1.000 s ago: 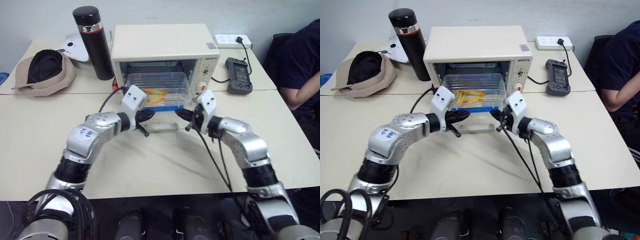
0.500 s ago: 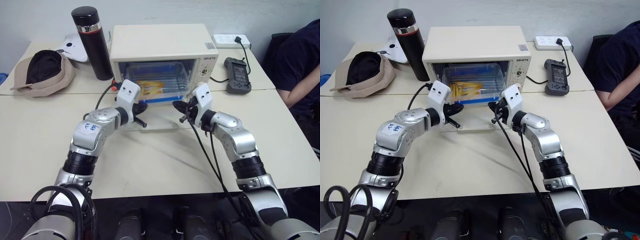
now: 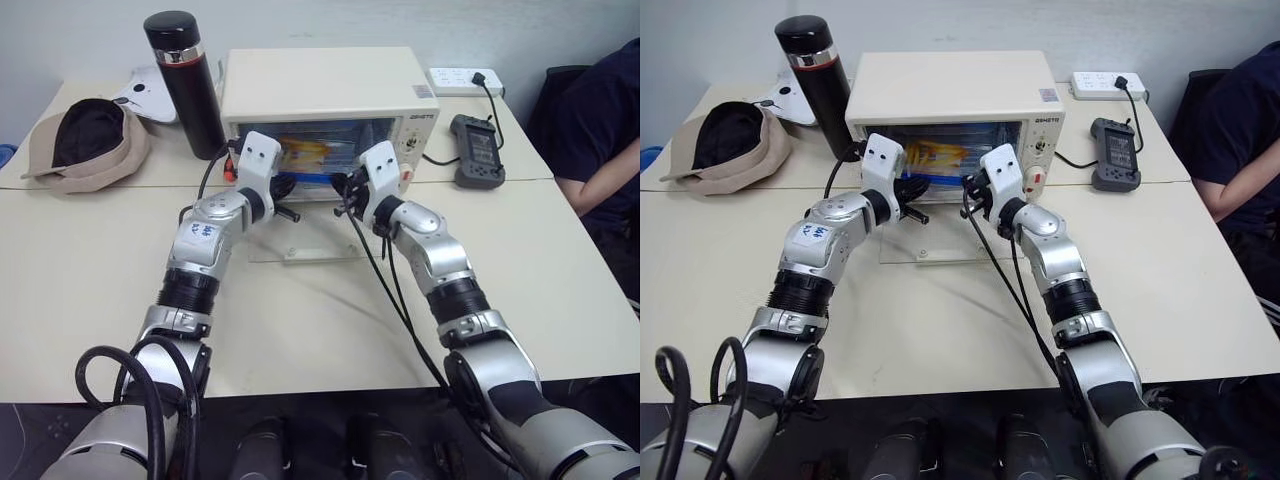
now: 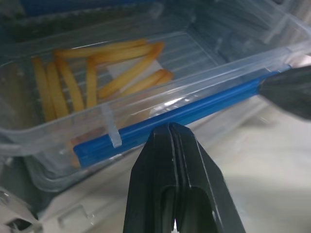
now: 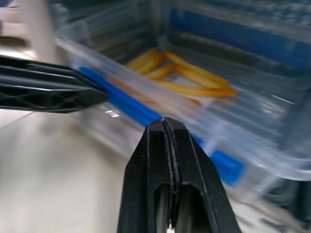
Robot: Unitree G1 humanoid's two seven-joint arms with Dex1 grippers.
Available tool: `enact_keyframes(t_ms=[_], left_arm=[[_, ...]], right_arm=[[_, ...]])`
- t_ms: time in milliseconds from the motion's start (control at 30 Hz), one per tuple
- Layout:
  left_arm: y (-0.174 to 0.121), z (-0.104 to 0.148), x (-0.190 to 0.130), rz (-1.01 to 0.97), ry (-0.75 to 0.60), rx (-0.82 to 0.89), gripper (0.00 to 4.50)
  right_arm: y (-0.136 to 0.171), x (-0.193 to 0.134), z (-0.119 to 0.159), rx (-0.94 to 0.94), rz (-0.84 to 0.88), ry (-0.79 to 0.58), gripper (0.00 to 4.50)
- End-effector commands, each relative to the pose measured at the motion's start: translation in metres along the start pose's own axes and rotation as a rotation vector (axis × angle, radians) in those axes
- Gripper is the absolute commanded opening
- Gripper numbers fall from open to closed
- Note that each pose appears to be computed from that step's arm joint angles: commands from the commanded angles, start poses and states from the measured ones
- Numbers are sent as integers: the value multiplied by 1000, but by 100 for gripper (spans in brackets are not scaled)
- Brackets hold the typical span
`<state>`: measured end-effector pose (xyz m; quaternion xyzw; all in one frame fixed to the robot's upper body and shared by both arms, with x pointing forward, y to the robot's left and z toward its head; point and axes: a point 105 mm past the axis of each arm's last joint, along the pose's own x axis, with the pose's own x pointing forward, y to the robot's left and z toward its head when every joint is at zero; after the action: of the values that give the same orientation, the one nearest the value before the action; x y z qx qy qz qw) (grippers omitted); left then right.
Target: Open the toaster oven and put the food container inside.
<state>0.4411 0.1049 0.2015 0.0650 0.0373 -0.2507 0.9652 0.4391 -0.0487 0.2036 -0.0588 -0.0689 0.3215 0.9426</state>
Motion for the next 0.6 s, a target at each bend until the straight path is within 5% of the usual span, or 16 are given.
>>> enact_keyframes(t_ms=[33, 100, 200, 400, 600], left_arm=[[-3, 26, -10, -80, -101, 25, 2], [-5, 29, -22, -136, -116, 26, 2], [-6, 36, -55, -238, -134, 14, 62], [-9, 36, -139, -471, -43, 132, 248], [3, 34, -185, -557, 93, 239, 437]], right_arm=[[-8, -3, 23, -5, 0, -79, 0], [-8, -12, 26, 6, 35, -85, 0], [-7, -38, 25, 21, 88, -63, 0], [7, -117, 0, 54, 184, 110, 0], [10, -145, -44, 154, 63, 226, 0]])
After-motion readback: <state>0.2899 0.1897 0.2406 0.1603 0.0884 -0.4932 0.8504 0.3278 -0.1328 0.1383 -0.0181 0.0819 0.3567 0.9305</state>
